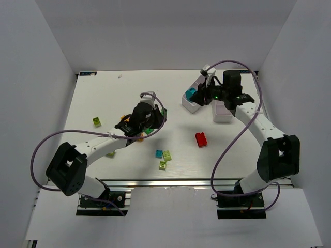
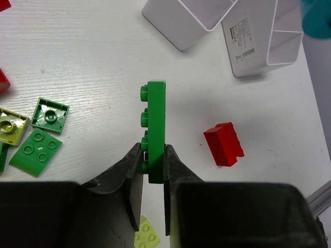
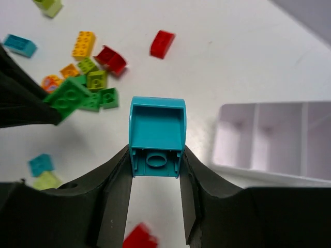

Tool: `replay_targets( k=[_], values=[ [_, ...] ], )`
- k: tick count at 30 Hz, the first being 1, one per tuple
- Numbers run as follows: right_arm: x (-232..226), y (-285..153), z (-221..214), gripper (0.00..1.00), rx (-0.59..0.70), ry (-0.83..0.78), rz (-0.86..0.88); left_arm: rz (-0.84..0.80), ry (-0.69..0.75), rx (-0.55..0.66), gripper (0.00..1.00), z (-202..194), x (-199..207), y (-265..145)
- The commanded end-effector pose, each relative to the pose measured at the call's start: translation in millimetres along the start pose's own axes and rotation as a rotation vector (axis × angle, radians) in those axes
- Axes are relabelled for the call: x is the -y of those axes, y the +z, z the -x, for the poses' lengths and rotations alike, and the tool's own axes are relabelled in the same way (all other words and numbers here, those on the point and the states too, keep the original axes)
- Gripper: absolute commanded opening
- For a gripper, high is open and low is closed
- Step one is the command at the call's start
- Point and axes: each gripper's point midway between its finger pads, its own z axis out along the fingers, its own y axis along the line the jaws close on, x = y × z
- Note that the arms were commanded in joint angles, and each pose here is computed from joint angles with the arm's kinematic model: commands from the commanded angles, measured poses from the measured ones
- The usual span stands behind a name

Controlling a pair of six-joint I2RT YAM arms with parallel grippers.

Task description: Sort the legos into containers by color

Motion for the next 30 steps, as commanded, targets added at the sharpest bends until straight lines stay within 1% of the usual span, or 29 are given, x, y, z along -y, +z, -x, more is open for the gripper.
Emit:
replay_targets(
  k=[1, 6, 12, 13, 17, 20, 21, 30],
  values=[
    [27, -8, 35, 0.00, 0.054, -0.308, -0.088, -0.037, -0.017, 0.041, 0.01, 19, 11, -20],
    [59, -6, 41, 0.00, 0.052, -0.332, -0.182, -0.058, -0.037, 0.076, 0.01, 28, 15, -37],
    [104, -3, 54, 0.00, 0.060, -0.373, -0.322, -0.058, -0.068, 0.086, 0.01, 23, 11, -48],
    [113, 1, 49, 0.00, 0.044, -0.372, -0.337, -0.062, -0.072, 0.093, 0.01, 24, 11, -51],
    [139, 5, 56, 0.00, 0.056, -0.417, -0.433, -0.058, -0.084, 0.099, 0.02, 22, 8, -56],
    [161, 9, 49, 0.00, 0.024, -0.435, -0.500, -0.042, -0.085, 0.087, 0.02, 19, 4, -59],
    [162, 8, 52, 0.00, 0.026, -0.437, -0.511, -0.040, -0.086, 0.086, 0.02, 18, 3, -59],
    [188, 12, 33, 0.00, -0.032, -0.463, -0.559, -0.042, -0.090, 0.083, 0.02, 18, 4, -58]
  ],
)
